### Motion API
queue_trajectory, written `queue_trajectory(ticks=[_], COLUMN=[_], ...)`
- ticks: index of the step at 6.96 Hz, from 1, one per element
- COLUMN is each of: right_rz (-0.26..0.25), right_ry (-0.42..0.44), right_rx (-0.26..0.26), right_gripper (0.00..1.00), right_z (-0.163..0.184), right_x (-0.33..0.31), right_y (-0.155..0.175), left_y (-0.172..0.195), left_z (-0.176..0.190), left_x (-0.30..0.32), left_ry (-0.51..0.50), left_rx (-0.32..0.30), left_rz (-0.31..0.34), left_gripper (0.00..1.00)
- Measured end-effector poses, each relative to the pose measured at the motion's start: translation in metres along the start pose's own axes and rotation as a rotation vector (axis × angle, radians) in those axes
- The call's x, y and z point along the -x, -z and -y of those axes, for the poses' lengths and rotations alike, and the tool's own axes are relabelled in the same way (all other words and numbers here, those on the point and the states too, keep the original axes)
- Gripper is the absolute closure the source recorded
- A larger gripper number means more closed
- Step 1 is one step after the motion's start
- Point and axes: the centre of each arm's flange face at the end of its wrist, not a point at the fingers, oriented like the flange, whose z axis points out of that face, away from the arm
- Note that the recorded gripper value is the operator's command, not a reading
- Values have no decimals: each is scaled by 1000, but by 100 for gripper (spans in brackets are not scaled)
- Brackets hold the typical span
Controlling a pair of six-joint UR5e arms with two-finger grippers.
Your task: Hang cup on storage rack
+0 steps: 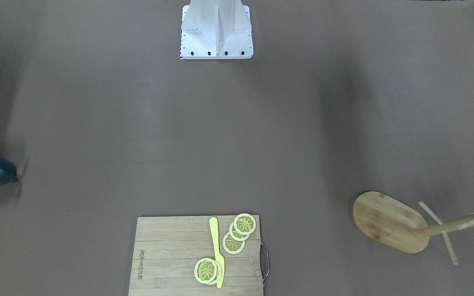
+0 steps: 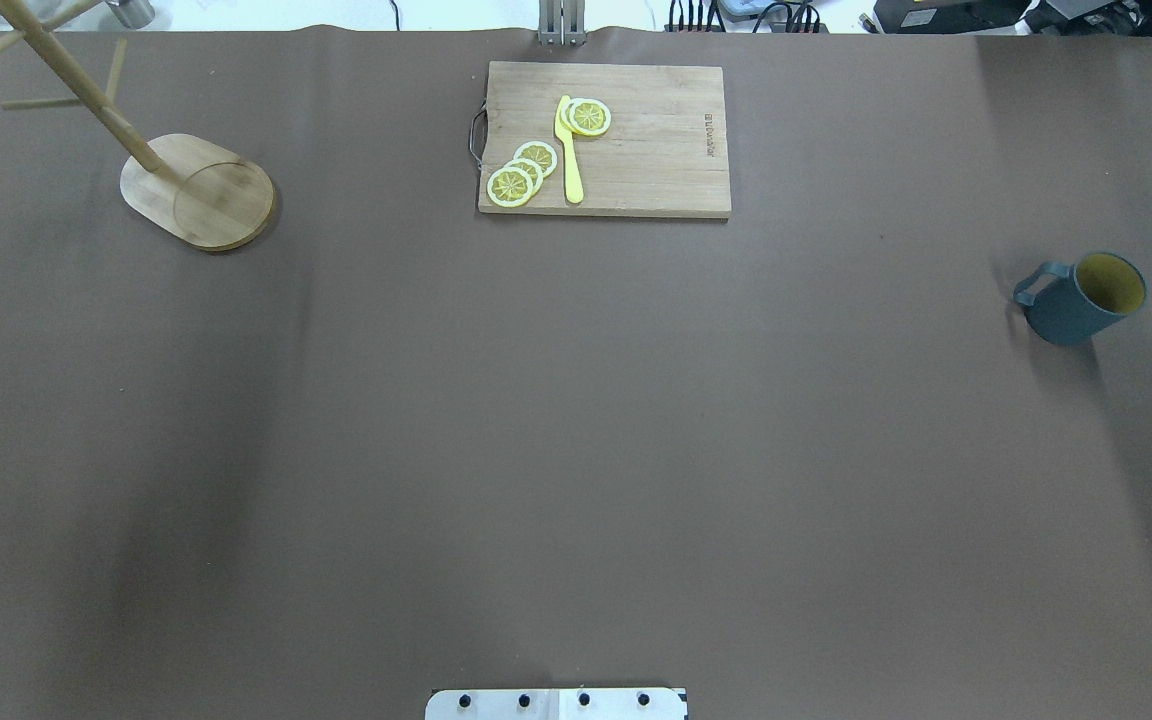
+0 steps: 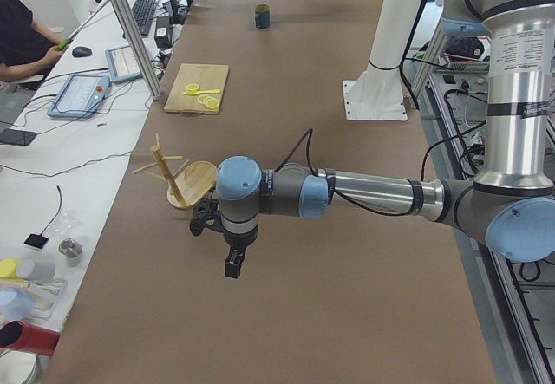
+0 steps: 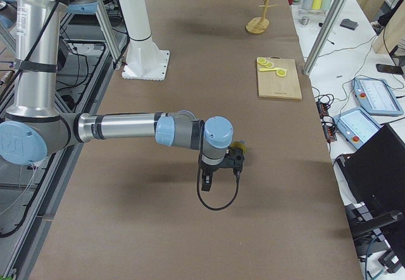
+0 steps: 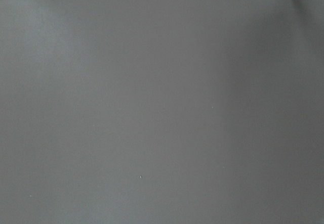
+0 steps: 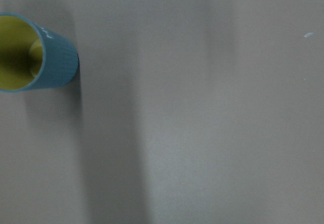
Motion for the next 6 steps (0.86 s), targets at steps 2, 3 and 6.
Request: queue_trajectory(ticks=[2,3,6], right_rz=[2,5,8], right_ry=[1,6,19], right_rx=[-1,-4,-48], right_gripper=[0,0,0], right_z=[0,0,22], right_x=[1,3,25], right_y=[0,2,23], left_y=[8,9,7], left_z=[9,11,7], left_x=[-6,-7,-8], left_ry=[-11,-12,-13], left_rx=[-20,-22,-19], left_rz=[2,-1,-15], left_gripper=[2,2,2])
